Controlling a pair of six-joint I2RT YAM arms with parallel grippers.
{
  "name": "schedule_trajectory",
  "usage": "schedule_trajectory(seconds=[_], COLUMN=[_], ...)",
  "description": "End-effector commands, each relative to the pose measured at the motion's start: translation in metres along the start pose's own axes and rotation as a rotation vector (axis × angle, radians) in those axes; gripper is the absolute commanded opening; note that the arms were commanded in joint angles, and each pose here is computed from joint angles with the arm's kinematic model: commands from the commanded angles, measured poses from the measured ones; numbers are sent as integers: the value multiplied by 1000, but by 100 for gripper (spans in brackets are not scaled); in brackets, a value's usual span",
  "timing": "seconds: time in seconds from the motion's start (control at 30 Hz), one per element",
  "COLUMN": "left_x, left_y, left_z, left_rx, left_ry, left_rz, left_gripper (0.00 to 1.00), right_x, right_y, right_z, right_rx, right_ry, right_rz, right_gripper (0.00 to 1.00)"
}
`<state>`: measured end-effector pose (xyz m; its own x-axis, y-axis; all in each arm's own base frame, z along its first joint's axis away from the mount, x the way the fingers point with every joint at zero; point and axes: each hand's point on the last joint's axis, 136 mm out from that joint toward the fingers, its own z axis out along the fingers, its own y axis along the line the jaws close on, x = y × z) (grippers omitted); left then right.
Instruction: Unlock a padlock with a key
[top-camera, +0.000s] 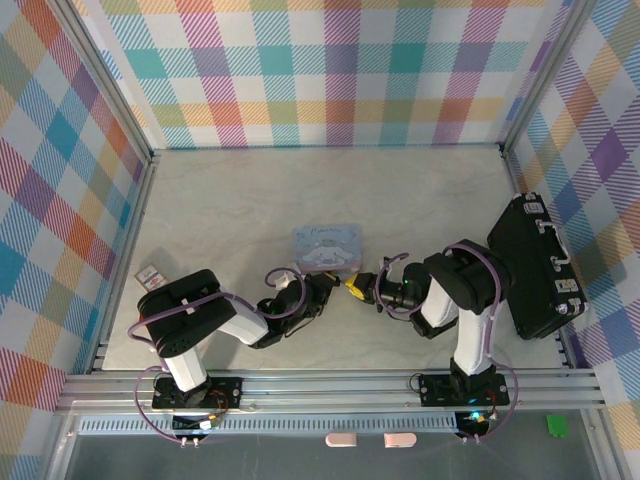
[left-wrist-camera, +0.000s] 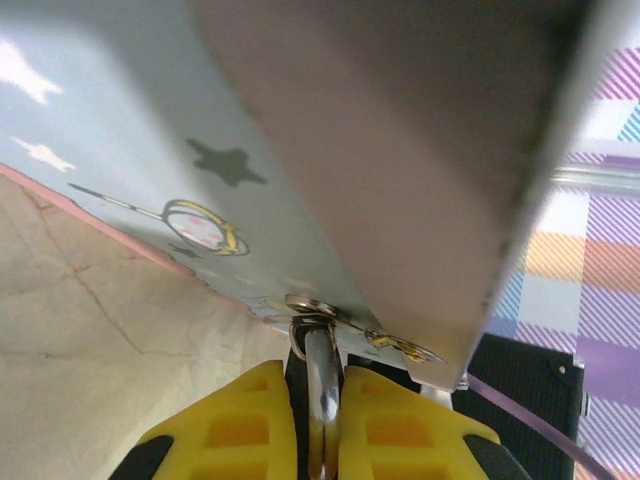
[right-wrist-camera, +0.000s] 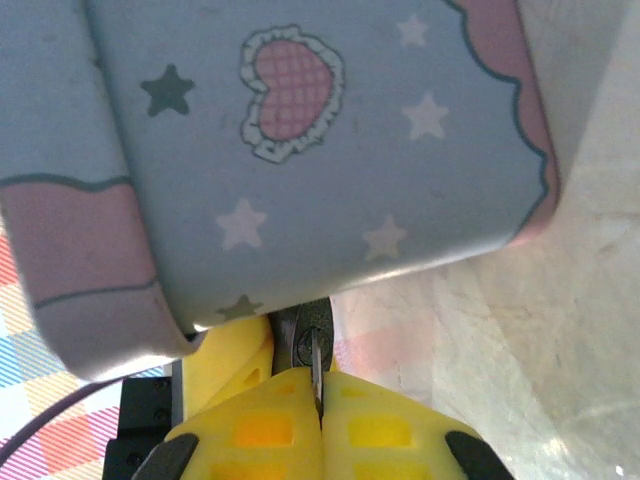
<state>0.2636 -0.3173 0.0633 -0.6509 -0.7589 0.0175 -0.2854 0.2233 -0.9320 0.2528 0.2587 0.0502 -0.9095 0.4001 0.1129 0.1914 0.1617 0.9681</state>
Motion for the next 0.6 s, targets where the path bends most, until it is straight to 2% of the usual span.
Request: schedule_trajectory(seconds=[0.0,0.17,0.3,0.4,0.57], left_x=[60,58,62,64,56], left_y=[-62,6,41,40,37], left_z=[-22,-16,-11,-9,-10], left_rx=[272,90,16,23,2], left_ry=[328,376,413,416,393], left_rz=[2,87,90,107,129], left_gripper=[0,0,1,5,21], right_x=[-2,0,0,0,1], right_y=[-56,-61,-56,-52,-49], right_z=[-10,-19,-24,-26,-29], right_rx=[215,289,322,335,344], right_ry=[-67,-74,-76,-73,-73], right_rz=[62,12,-33,-51,-75], right_gripper=[0,0,0,0,0])
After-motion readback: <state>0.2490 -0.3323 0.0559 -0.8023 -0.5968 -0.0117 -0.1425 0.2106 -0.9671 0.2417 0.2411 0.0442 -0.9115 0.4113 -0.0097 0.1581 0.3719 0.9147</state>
